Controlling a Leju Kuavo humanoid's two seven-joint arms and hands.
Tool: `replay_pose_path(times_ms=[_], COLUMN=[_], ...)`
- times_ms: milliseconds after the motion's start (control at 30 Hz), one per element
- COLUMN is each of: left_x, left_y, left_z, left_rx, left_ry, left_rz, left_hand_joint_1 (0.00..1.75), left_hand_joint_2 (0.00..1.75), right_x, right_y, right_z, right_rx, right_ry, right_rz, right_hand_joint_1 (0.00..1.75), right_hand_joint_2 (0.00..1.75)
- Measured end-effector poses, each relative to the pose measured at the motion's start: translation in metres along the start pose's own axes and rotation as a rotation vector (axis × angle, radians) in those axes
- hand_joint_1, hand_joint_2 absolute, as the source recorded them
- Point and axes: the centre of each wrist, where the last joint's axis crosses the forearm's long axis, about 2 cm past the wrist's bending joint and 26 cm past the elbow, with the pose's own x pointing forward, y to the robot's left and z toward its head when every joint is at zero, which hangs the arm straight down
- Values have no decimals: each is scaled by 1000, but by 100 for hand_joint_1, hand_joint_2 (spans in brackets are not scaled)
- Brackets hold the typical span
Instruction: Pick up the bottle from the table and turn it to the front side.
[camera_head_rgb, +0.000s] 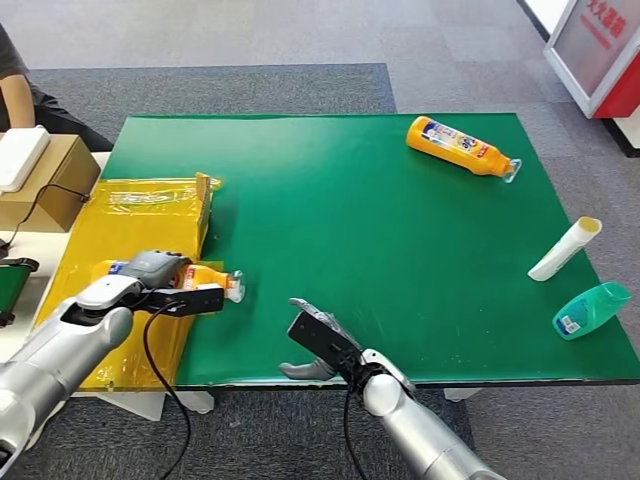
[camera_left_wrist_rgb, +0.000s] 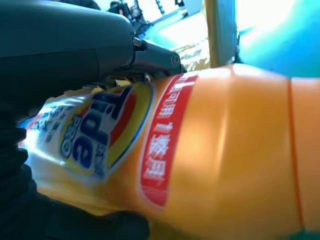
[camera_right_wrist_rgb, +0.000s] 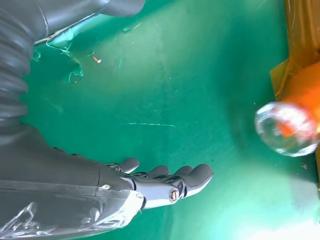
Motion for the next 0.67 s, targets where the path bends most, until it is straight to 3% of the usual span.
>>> replay_pose_path(times_ms=[33, 167, 233, 367, 567, 667], left_x=[1, 4, 4, 2, 3, 6], left_y=[-3, -11, -16, -25, -50, -70], left_z=[0, -1, 1, 13, 60, 87], left_rx=[0, 23, 28, 81, 406, 492], left_ry=[2, -31, -81, -257, -575, -696], left_rz=[9, 89, 171, 435, 775, 928], left_hand_joint_1=[0, 0, 0, 0, 0, 0], left_hand_joint_2=[175, 0, 0, 175, 175, 175], right_x=[0, -1, -2, -7, -15, -16], right_y=[0, 1, 2, 5, 10, 15], right_z=[0, 1, 2, 6, 20, 30], right_rx=[1, 2, 3, 0, -42, -64], right_ry=[0, 2, 5, 12, -19, -48], right_rz=[0, -1, -5, -20, -52, -71], right_hand_joint_1=[0, 0, 0, 0, 0, 0], right_hand_joint_2=[175, 175, 175, 175, 175, 175])
